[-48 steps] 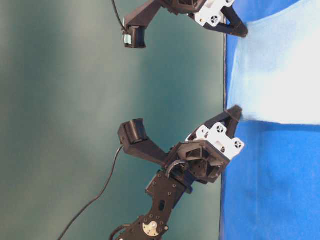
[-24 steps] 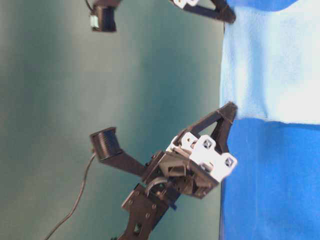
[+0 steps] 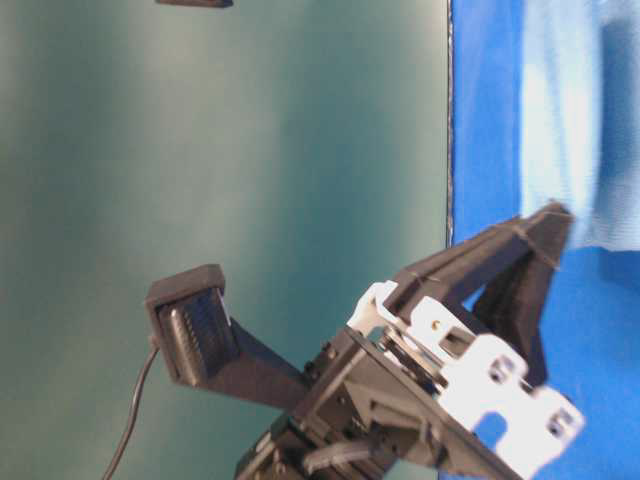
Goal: Fold the light blue towel.
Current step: 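Fold the top half down onto the bottom half with both grippers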
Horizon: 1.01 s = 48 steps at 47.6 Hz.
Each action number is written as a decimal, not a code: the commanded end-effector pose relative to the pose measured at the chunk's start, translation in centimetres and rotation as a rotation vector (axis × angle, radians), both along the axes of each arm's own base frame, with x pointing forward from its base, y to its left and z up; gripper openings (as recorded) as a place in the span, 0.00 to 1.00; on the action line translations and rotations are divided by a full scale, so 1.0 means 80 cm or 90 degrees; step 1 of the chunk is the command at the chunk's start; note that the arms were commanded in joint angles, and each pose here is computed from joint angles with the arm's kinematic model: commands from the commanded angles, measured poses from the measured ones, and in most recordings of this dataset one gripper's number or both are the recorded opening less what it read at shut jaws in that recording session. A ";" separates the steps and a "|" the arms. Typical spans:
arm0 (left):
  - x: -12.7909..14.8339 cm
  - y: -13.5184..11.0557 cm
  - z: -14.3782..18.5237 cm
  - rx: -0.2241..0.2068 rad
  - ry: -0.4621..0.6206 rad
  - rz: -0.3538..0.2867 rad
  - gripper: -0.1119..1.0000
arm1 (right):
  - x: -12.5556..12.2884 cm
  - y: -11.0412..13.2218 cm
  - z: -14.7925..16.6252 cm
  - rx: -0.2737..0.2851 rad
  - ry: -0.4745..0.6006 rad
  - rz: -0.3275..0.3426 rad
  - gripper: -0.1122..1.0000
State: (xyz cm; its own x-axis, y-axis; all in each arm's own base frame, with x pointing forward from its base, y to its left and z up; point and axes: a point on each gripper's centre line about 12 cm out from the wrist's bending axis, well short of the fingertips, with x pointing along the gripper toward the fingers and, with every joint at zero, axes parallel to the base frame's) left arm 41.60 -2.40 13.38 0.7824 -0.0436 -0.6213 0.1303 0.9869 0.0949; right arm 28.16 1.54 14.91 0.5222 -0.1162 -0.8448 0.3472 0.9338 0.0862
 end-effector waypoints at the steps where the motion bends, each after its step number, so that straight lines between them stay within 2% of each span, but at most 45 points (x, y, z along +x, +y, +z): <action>1: 0.000 -0.017 0.009 -0.002 -0.011 -0.020 0.14 | 0.005 0.013 0.004 0.006 -0.004 0.011 0.15; 6: -0.001 -0.029 0.007 -0.002 -0.009 -0.035 0.14 | 0.008 0.026 -0.003 0.013 0.003 0.021 0.15; 14: 0.001 -0.038 -0.002 -0.002 -0.001 -0.044 0.14 | 0.012 0.032 -0.018 0.024 0.021 0.013 0.15; 24: 0.004 -0.046 -0.018 -0.001 0.015 -0.052 0.14 | 0.018 0.041 -0.024 0.042 0.001 0.034 0.15; 38: 0.009 -0.041 -0.016 -0.002 0.000 -0.047 0.14 | 0.018 0.042 -0.025 0.045 -0.005 0.039 0.15; 42: 0.010 -0.042 -0.015 -0.002 -0.006 -0.047 0.17 | 0.019 0.043 -0.024 0.047 -0.008 0.039 0.16; 44: 0.011 -0.041 -0.014 -0.003 -0.008 -0.046 0.23 | 0.020 0.043 -0.023 0.048 -0.011 0.040 0.21; 48: 0.012 -0.042 -0.013 -0.003 -0.010 -0.047 0.42 | 0.022 0.046 -0.020 0.050 -0.017 0.045 0.45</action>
